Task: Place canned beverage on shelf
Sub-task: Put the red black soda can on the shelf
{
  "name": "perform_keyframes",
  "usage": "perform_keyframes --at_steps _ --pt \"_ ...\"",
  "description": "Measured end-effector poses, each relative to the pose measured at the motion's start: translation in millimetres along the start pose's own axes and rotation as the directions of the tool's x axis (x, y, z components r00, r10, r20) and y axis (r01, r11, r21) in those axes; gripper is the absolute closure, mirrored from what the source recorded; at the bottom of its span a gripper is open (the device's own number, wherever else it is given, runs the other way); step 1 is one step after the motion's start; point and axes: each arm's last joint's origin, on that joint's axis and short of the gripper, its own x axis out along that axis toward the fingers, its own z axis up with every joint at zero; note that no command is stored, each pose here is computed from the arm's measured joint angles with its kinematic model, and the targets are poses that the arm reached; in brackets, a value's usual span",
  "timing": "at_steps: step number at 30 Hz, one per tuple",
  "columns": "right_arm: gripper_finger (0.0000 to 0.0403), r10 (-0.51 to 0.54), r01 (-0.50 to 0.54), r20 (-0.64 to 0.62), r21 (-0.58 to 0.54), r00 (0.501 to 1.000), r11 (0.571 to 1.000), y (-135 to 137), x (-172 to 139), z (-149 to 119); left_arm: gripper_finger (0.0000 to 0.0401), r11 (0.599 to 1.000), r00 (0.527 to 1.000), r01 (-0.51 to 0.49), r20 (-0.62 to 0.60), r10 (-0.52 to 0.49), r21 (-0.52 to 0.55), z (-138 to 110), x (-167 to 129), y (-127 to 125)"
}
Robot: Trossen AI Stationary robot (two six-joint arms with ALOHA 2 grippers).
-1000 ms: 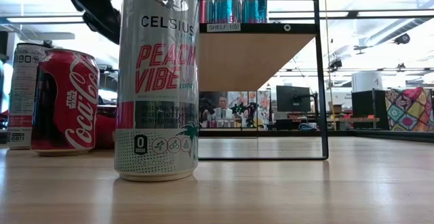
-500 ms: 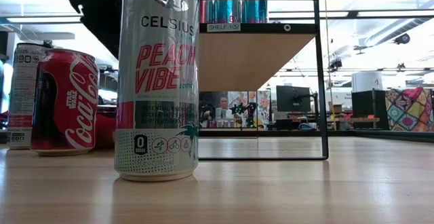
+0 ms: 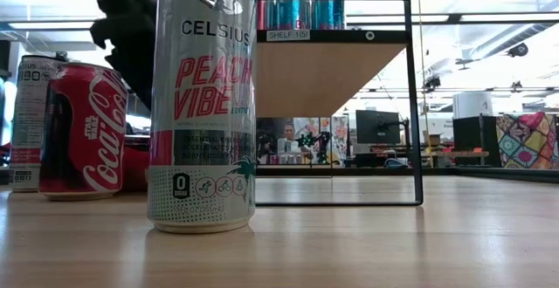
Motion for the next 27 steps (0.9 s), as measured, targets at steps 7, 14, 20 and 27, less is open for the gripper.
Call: perform_keyframes --at_steps 7,14,20,27 --pt "0.0394 0.000 0.000 0.000 0.000 1.000 1.000 0 0 0 0.0079 1.000 0.999 -0.014 -0.032 0.014 -0.002 -2 6 -1" --pt "0.0394 0.000 0.000 0.000 0.009 1.000 1.000 0 0 0 0.0080 0.998 0.997 -0.022 -0.071 0.018 -0.056 -7 6 -2" --pt "0.0394 0.000 0.000 0.000 0.009 1.000 1.000 0 0 0 0.0080 0.998 0.996 -0.024 -0.082 0.019 -0.053 -11 6 -5" --pt "0.0394 0.000 0.000 0.000 0.008 1.000 1.000 0 0 0 0.0080 0.998 0.997 -0.027 -0.068 0.024 -0.052 -12 1 -3"
